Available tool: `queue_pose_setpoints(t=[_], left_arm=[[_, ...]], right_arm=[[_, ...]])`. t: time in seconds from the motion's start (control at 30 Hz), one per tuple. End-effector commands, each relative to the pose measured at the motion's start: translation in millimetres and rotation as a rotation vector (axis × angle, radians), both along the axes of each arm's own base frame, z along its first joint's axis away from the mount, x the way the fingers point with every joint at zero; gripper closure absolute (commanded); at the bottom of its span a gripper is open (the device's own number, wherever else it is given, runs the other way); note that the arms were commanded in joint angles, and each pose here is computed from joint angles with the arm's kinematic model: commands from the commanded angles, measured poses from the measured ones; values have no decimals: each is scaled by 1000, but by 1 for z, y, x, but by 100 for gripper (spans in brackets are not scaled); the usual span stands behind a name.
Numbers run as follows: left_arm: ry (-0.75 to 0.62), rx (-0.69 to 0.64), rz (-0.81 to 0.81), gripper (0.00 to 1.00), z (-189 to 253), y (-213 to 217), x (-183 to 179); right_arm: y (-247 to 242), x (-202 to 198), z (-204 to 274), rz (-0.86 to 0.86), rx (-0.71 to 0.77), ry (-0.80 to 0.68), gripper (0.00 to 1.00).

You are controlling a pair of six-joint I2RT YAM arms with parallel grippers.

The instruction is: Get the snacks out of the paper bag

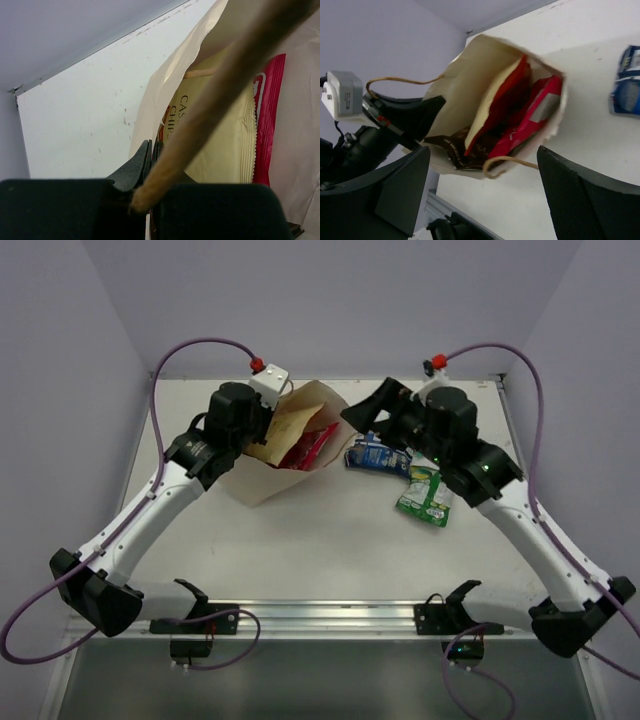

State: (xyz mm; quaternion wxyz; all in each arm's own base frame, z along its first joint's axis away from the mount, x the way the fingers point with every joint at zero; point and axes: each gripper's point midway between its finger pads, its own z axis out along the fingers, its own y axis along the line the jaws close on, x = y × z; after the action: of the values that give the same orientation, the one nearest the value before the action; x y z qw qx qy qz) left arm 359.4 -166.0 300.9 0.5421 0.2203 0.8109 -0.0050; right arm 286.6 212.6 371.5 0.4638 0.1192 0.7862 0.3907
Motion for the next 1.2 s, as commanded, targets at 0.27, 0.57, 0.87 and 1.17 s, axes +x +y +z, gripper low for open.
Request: queue_pose_setpoints(t=[0.27, 0.57, 0.87, 1.17], left_arm=[[-85, -78, -20, 100, 43, 1, -9], [-76, -89, -24, 100, 42, 5, -19], [-47, -109, -22, 100, 27, 4, -23], [-43, -64, 60, 100, 14, 14, -11]], right_arm=[[133, 47, -36, 133, -61, 86, 11], [160, 58, -102, 145, -74, 240, 14], [173, 64, -105, 167, -50, 241, 79], [143, 20, 5, 267, 48, 21, 100]])
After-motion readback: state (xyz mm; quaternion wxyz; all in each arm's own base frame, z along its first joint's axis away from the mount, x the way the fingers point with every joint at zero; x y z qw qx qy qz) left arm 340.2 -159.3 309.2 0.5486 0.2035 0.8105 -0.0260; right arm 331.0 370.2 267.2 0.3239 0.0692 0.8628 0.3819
